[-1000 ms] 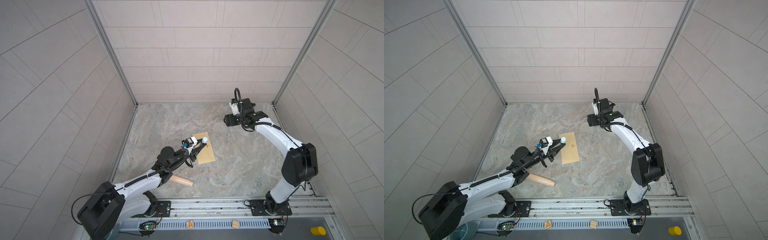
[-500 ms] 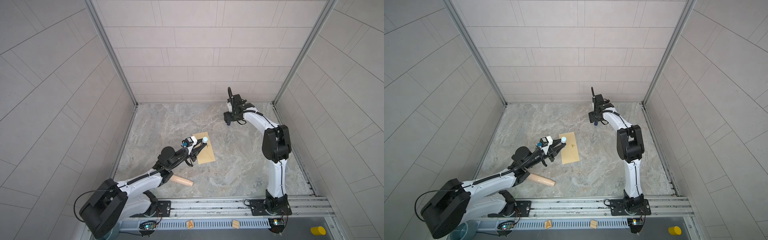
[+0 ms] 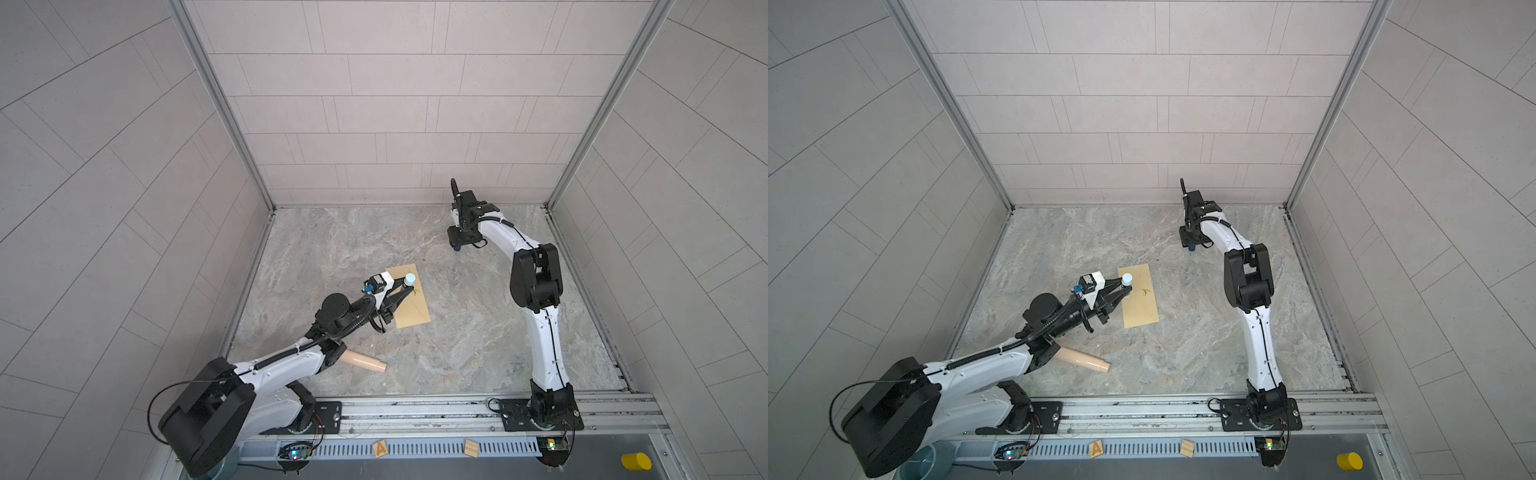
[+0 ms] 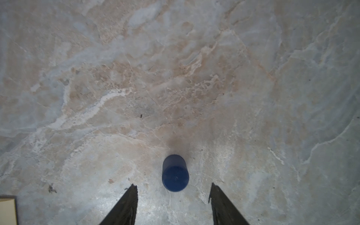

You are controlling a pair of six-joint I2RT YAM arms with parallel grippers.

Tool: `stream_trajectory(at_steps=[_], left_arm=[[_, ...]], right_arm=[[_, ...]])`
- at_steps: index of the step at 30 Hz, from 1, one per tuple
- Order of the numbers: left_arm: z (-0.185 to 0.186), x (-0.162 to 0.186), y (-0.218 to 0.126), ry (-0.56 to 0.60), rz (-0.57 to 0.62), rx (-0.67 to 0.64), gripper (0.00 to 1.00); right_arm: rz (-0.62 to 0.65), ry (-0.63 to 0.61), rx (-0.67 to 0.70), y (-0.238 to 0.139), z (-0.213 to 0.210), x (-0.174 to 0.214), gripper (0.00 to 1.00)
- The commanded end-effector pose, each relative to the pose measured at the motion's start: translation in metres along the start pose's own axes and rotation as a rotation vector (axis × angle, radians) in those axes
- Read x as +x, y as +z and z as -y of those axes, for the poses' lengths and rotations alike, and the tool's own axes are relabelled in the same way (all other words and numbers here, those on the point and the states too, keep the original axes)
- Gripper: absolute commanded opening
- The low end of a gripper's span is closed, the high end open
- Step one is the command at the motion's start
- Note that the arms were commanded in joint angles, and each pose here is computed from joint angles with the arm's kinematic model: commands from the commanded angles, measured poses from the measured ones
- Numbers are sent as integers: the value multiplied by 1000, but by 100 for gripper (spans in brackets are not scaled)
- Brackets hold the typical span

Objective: Place the letter into the envelope and seal it
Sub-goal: 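Lower the open right gripper over the dark blue cap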

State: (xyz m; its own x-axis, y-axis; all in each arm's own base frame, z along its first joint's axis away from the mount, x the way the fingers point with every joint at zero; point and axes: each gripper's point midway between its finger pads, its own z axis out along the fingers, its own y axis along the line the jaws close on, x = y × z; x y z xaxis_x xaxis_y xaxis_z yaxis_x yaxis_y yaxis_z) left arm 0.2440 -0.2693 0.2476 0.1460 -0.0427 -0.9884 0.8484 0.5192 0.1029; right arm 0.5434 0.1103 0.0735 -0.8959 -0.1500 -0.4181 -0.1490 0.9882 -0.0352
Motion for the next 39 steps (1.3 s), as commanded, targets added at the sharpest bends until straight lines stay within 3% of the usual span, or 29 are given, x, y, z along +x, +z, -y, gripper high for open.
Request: stream_trajectory(at_steps=[1,18,39], left_arm=[[3,-14,1,15,51,13,0],[2,-12,1,9,40,8,0],[1,-9,2,3,31,2,0]], right_arm=[[-25,-18,25,4,6,2,57],[-61,-16,41,26,7,6,43],[-70,-14,45,35,8,8,33]])
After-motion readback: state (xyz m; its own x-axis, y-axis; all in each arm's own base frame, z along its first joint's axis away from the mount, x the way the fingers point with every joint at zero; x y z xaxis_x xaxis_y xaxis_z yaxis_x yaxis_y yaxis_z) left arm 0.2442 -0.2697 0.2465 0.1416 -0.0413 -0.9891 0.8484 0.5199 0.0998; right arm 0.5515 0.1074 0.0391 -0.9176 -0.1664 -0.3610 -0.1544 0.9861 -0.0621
